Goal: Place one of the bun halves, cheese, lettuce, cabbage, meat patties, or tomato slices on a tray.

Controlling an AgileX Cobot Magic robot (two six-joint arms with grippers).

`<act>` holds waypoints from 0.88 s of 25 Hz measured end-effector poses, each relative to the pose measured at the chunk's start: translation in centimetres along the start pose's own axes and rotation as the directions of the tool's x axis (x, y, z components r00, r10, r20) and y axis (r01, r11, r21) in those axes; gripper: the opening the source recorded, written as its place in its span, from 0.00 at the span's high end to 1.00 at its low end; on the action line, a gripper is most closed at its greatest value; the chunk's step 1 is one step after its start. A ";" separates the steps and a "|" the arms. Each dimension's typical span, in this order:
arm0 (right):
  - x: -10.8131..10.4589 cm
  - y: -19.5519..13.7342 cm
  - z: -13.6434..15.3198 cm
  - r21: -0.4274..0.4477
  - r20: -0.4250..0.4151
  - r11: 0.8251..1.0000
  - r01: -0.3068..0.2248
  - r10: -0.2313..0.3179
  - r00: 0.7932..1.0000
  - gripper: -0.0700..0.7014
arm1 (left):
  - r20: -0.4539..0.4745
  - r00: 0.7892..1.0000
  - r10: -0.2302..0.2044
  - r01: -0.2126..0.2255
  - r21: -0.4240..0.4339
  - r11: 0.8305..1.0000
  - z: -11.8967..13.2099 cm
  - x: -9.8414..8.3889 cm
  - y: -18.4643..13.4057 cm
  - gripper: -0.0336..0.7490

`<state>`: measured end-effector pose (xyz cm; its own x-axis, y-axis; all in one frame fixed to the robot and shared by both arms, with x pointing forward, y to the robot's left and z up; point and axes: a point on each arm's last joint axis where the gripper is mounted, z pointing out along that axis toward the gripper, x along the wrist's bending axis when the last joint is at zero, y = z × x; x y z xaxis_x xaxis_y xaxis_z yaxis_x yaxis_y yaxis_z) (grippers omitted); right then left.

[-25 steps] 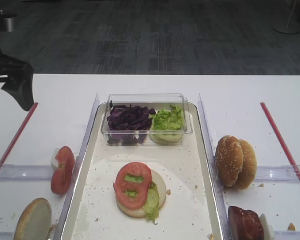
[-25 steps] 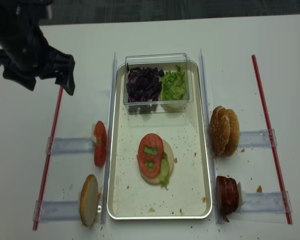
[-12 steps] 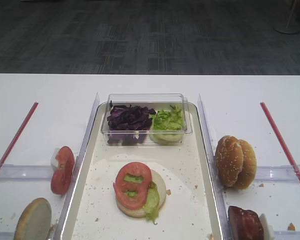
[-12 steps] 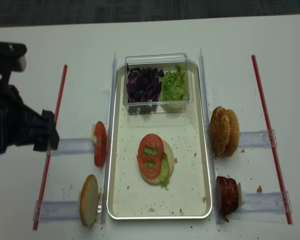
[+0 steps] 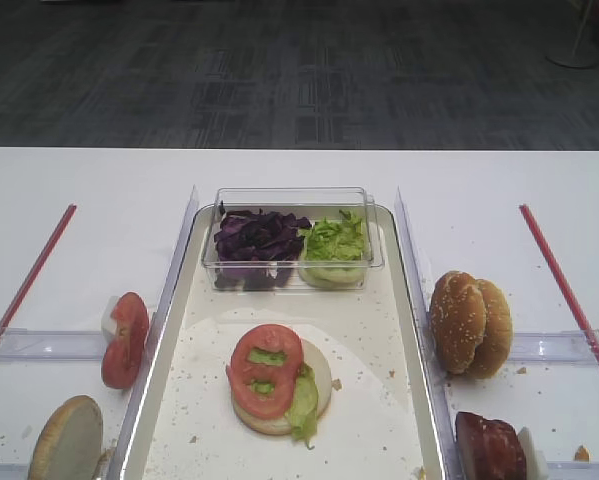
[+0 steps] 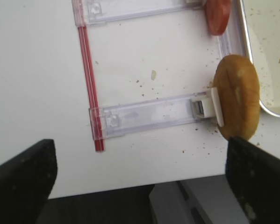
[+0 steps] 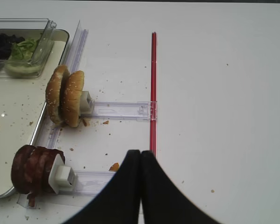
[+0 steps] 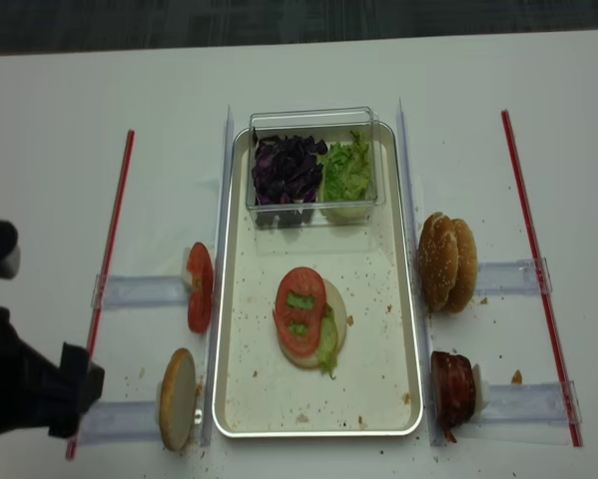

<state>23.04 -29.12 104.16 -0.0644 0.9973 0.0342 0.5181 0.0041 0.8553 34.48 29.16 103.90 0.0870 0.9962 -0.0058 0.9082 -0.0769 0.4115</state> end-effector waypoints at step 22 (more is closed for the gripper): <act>0.0 0.0 0.0 0.000 0.000 1.000 0.000 0.000 1.000 0.86 | 0.009 1.000 -0.011 0.014 -0.493 0.870 -4.7 0.0 -10.0 0.10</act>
<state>23.04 -29.12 104.16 -0.0644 0.9973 0.0342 0.5181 0.0041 0.8553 23.49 30.13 104.10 0.0803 0.9966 -0.0188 0.5896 -0.0323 0.8070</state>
